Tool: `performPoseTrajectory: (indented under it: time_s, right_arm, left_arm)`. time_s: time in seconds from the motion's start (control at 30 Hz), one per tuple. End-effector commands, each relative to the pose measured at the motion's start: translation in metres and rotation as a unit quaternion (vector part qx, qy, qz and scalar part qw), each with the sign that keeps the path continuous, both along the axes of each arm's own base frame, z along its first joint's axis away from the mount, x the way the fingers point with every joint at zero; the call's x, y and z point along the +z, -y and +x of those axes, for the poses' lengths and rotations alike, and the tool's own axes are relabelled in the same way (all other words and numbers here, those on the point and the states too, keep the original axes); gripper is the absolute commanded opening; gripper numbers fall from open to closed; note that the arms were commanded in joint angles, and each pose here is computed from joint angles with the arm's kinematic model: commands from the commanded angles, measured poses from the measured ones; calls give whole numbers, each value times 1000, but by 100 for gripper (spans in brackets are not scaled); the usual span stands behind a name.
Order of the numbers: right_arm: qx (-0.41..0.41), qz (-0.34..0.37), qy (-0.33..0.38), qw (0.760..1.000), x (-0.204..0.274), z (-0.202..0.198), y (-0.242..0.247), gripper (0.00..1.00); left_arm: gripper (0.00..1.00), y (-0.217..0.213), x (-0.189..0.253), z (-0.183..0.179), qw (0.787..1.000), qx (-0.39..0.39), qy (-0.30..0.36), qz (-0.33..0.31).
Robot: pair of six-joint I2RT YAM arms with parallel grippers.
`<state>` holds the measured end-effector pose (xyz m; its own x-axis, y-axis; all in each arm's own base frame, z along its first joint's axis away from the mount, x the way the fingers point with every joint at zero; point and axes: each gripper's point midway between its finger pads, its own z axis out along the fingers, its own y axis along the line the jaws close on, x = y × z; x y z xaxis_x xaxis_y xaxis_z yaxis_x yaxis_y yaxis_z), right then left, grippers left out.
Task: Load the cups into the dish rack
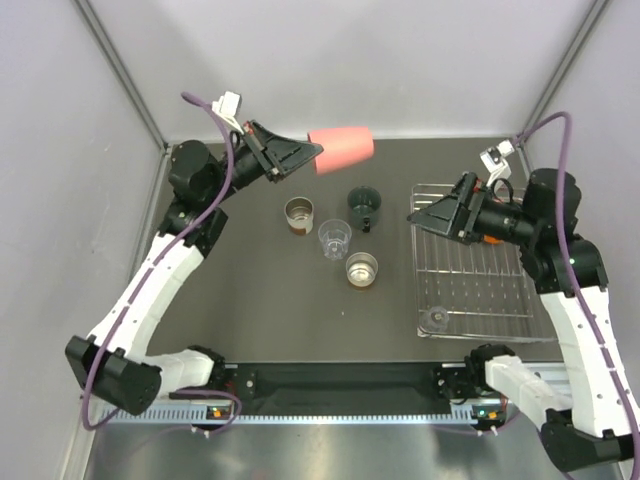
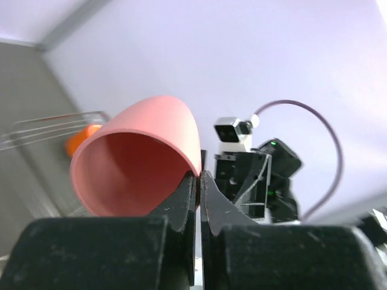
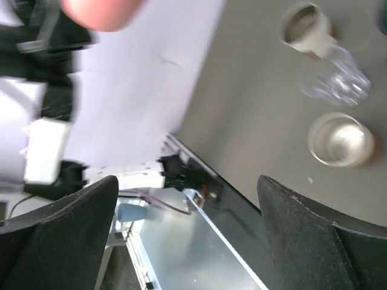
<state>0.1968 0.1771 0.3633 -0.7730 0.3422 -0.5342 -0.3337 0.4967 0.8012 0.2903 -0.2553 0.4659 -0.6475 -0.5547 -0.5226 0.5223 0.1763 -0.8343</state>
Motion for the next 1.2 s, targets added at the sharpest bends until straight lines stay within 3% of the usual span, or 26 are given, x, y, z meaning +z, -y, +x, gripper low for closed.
performPoseTrajectory:
  time_s: [0.0, 0.17, 0.57, 0.9, 1.0, 1.17]
  right_arm:
    - [63, 70, 105, 990, 67, -17, -15, 97]
    - [76, 93, 139, 983, 93, -18, -20, 99]
    - [42, 120, 114, 985, 93, 7, -26, 99]
    - [61, 132, 116, 982, 92, -1, -28, 82]
    - [63, 139, 111, 982, 88, -3, -29, 70]
    - [52, 143, 108, 982, 86, -1, -27, 71]
  left_arm:
    - [0, 9, 41, -33, 986, -109, 76, -98]
    - [0, 18, 39, -50, 977, -150, 54, -144]
    - [0, 58, 33, -85, 962, -230, 59, -134]
    - [0, 70, 27, -86, 959, -246, 46, -133]
    - [0, 72, 28, -88, 957, -252, 45, -133]
    - [0, 74, 27, -91, 956, -259, 46, -131]
